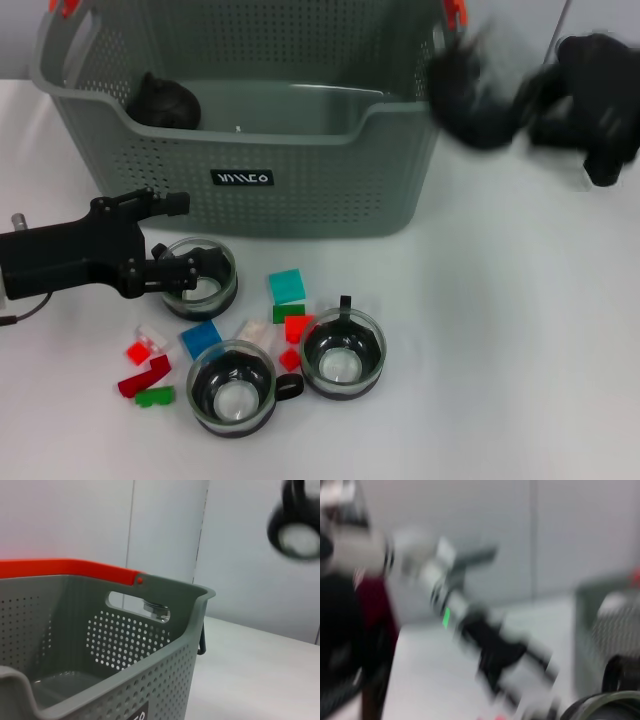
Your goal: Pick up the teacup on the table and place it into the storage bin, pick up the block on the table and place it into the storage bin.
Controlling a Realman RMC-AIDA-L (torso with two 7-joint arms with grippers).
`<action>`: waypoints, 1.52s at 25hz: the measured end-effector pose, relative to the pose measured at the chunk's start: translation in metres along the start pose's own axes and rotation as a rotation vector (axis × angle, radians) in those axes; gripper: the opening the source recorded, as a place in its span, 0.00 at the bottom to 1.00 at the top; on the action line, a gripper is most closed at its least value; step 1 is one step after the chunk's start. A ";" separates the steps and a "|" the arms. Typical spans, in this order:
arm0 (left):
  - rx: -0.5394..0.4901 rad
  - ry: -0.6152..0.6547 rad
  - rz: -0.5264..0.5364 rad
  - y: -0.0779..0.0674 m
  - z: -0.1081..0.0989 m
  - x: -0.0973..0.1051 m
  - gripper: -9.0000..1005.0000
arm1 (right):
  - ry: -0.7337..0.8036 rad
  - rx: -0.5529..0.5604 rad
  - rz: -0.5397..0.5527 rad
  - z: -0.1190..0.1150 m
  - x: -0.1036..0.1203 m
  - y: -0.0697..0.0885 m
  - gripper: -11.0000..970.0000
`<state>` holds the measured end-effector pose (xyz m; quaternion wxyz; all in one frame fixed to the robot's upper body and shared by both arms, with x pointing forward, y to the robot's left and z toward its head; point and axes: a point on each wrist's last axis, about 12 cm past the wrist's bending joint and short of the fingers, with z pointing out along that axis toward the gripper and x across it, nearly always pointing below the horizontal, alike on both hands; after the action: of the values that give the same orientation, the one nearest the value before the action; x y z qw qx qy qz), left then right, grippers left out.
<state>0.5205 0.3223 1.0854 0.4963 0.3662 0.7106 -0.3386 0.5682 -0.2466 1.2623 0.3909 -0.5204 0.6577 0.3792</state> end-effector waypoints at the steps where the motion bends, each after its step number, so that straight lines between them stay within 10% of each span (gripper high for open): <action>1: -0.001 0.000 0.000 0.000 0.000 0.000 0.90 | -0.052 0.026 0.002 -0.007 -0.001 -0.001 0.07; 12: 0.004 -0.021 -0.004 0.001 0.005 -0.004 0.90 | -0.205 0.414 0.125 0.004 -0.056 -0.058 0.07; 21: -0.006 -0.044 -0.003 0.002 0.005 -0.006 0.90 | 0.136 0.508 0.138 0.091 -0.097 -0.113 0.07; 38: 0.002 -0.062 -0.019 -0.003 0.011 -0.003 0.90 | 0.315 0.395 -0.001 0.171 -0.055 -0.106 0.07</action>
<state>0.5236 0.3114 1.0853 0.5144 0.3492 0.6981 -0.3552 0.7009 -0.0888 1.2327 0.3778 -0.4870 0.7716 0.1574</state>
